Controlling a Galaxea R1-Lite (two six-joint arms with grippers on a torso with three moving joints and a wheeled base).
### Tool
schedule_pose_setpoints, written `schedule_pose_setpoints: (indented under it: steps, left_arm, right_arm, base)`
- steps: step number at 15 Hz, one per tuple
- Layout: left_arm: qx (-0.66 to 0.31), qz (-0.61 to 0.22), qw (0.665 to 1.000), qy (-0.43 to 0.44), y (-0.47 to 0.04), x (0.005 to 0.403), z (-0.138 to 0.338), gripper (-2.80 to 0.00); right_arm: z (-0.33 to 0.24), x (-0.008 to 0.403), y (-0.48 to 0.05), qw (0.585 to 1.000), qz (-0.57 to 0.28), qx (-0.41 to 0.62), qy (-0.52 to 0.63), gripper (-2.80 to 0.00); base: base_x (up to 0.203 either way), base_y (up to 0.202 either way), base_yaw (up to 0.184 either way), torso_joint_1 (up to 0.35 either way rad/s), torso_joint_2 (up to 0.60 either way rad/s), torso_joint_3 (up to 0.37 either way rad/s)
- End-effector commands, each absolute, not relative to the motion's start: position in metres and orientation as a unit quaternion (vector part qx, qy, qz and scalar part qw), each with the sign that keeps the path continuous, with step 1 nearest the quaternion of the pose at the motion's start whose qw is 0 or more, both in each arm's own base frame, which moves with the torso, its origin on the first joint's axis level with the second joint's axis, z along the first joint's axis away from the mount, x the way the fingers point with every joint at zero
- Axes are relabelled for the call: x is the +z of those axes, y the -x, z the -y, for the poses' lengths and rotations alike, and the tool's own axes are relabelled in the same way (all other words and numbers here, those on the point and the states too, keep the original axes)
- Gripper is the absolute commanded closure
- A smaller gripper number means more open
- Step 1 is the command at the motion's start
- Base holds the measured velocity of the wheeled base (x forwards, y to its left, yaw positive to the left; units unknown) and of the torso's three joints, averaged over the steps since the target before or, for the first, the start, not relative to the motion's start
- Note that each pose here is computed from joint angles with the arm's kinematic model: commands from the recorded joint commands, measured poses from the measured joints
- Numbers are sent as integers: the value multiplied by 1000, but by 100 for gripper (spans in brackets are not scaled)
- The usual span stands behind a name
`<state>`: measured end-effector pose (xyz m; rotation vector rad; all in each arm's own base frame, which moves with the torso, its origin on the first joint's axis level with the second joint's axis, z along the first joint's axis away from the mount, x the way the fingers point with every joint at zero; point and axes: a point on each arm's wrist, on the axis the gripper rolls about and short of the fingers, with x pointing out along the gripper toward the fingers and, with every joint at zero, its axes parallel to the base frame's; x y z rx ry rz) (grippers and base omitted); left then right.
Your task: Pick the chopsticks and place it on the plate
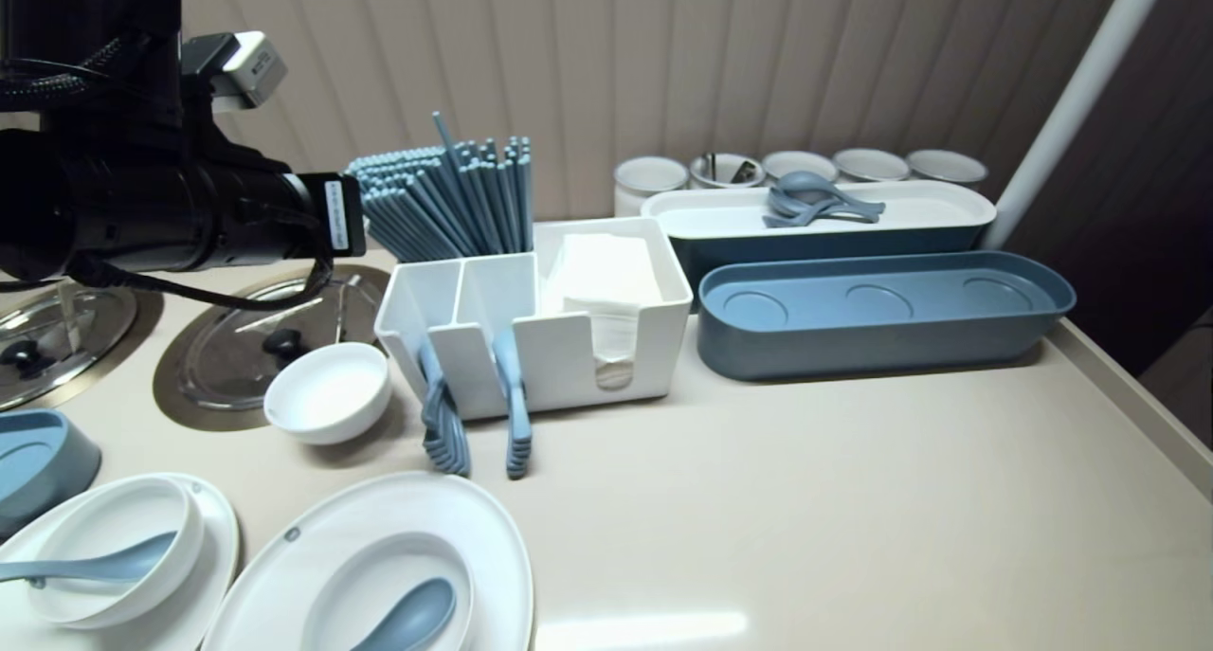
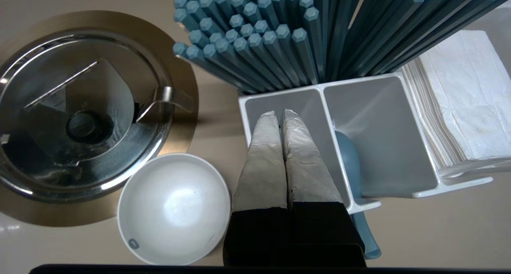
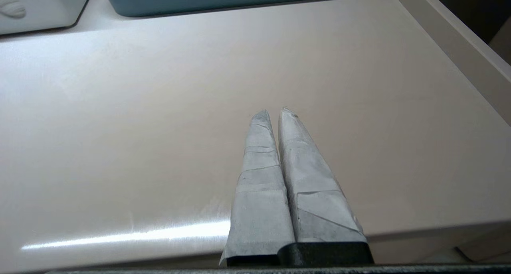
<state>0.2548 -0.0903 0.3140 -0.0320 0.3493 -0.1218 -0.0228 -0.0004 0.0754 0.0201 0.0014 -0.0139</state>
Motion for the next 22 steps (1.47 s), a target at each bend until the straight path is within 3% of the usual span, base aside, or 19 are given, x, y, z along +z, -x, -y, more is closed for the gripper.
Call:
schedule_pose_setpoints:
  steps: [1,8,9,10,16,22]
  left_arm:
    - [-60,-177,982,15,-256,312,91,0]
    - [-74,-168,983,23,-252,318,95,0]
    - [-76,-170,982,28,-252,317,98,-130]
    - [-78,-175,981,37,-253,315,100,-280]
    - [-89,-150,978,110,-284,300,126,-280]
    - [-103,-149,977,114,-287,294,137,-280]
  right_arm:
    - [0,75,23,1000,-1,-7,-10,0]
    - [0,75,23,1000,-1,-7,-10,0]
    - [0,75,23,1000,-1,-7,-10,0]
    - [0,75,23,1000,-1,-7,-10,0]
    - [0,75,23,1000,-1,-7,-10,0]
    - [0,75,23,1000,-1,-7,-10,0]
  base:
    - [150,0,3,7,2,2]
    - [0,0,0,0,0,0]
    - [0,0,0,0,0,0]
    - [0,0,0,0,0,0]
    - [0,0,0,0,0,0]
    - [0,0,0,0,0,0]
